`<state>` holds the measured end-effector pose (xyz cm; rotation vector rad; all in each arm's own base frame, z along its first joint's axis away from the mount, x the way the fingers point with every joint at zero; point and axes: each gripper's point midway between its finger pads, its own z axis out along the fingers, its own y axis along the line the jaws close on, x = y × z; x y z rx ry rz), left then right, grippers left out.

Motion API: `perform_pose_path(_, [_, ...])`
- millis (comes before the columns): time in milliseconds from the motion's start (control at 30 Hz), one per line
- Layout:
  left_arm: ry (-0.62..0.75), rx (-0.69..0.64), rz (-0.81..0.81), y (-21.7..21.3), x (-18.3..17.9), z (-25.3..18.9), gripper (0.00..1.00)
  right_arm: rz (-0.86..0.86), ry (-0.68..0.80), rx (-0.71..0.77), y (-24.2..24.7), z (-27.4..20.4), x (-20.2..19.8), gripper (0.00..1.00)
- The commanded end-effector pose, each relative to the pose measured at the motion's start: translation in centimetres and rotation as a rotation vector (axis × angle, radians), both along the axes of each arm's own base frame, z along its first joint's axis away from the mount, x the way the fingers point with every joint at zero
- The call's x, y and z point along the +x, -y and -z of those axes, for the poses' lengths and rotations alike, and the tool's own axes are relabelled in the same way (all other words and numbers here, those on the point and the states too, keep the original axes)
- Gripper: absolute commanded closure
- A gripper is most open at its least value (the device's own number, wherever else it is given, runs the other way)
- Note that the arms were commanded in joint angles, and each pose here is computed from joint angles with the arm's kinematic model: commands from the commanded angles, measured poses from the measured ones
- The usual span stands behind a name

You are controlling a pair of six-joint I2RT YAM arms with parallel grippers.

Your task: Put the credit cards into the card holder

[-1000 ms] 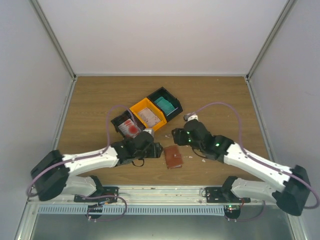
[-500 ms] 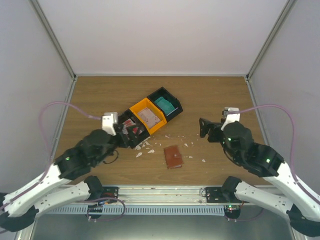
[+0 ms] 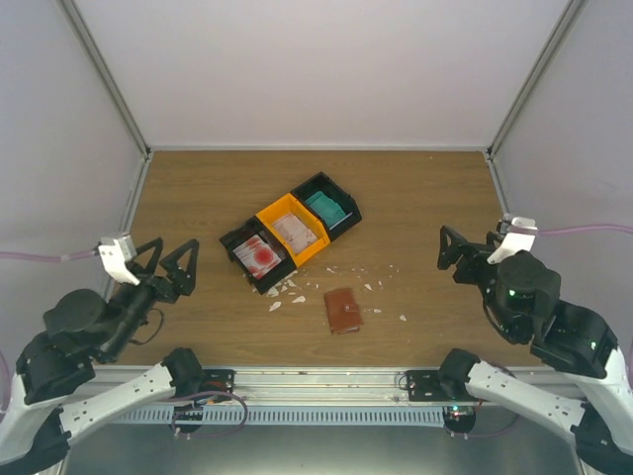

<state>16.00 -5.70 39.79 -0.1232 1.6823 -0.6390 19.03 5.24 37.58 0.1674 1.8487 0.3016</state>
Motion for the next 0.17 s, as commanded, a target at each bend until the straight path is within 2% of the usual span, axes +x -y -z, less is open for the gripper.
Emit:
perform_pose_path(0, [0.039, 0.041, -0.039, -1.97, -0.68, -0.85, 0.01, 0.054, 0.007, -0.009, 1.98, -0.18, -0.73, 0.0])
perform_pose_path(133, [0.008, 0.057, -0.068, -2.32, -0.45, -0.33, 0.01, 0.055, -0.007, -0.018, 1.87, 0.44, -0.65, 0.0])
